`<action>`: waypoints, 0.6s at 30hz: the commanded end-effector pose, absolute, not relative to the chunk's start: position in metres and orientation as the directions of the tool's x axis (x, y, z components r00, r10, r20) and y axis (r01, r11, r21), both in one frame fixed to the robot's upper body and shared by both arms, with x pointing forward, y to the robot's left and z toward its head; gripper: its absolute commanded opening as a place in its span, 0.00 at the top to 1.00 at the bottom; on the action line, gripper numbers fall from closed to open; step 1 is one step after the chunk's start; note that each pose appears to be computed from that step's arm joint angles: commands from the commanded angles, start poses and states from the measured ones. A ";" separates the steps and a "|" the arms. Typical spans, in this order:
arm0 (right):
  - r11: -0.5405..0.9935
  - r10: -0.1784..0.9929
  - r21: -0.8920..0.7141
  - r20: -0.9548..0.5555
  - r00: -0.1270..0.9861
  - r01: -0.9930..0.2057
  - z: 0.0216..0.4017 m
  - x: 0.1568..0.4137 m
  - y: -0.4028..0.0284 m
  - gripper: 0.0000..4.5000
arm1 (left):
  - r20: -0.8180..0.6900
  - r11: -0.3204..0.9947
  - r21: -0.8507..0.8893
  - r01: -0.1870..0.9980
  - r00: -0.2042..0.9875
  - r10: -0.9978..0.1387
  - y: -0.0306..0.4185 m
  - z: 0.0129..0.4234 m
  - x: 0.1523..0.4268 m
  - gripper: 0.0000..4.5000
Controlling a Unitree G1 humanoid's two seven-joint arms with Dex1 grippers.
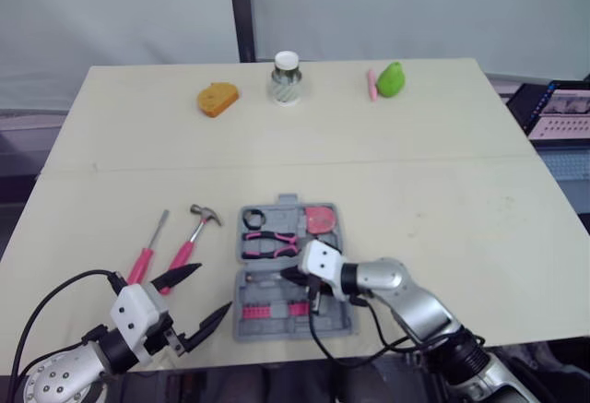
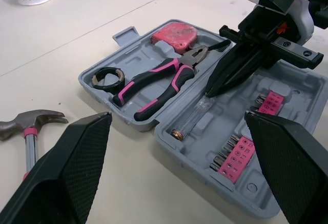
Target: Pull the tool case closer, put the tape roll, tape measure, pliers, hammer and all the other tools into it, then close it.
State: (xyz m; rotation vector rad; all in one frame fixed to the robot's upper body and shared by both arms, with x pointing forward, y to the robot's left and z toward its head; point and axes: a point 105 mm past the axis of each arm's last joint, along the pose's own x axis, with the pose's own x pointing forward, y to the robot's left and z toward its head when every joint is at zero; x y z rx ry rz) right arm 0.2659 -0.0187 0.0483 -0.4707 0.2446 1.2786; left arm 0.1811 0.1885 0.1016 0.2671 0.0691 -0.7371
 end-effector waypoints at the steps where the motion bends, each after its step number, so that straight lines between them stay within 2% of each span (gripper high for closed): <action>1: 0.227 0.779 -0.083 -0.583 0.232 -0.970 0.010 0.256 -0.037 0.99 | -0.139 0.708 0.219 0.672 0.740 -0.659 0.187 0.103 0.181 0.00; 8: 0.209 0.727 -0.073 -0.655 0.205 -0.975 -0.003 0.252 -0.041 0.99 | -0.132 0.709 0.221 0.670 0.741 -0.659 0.185 0.104 0.183 0.00; 12: 0.205 0.748 -0.067 -0.633 0.200 -0.977 0.000 0.252 -0.038 0.99 | -0.133 0.709 0.220 0.670 0.741 -0.658 0.185 0.102 0.184 0.00; 15: 0.200 0.874 -0.047 -0.444 0.200 -0.979 0.041 0.257 -0.026 0.99 | -0.136 0.712 0.211 0.670 0.741 -0.657 0.186 0.103 0.188 0.00; 18: 0.204 0.918 -0.047 -0.338 0.208 -0.978 0.071 0.264 -0.032 0.99 | -0.144 0.716 0.206 0.667 0.744 -0.653 0.191 0.103 0.194 0.00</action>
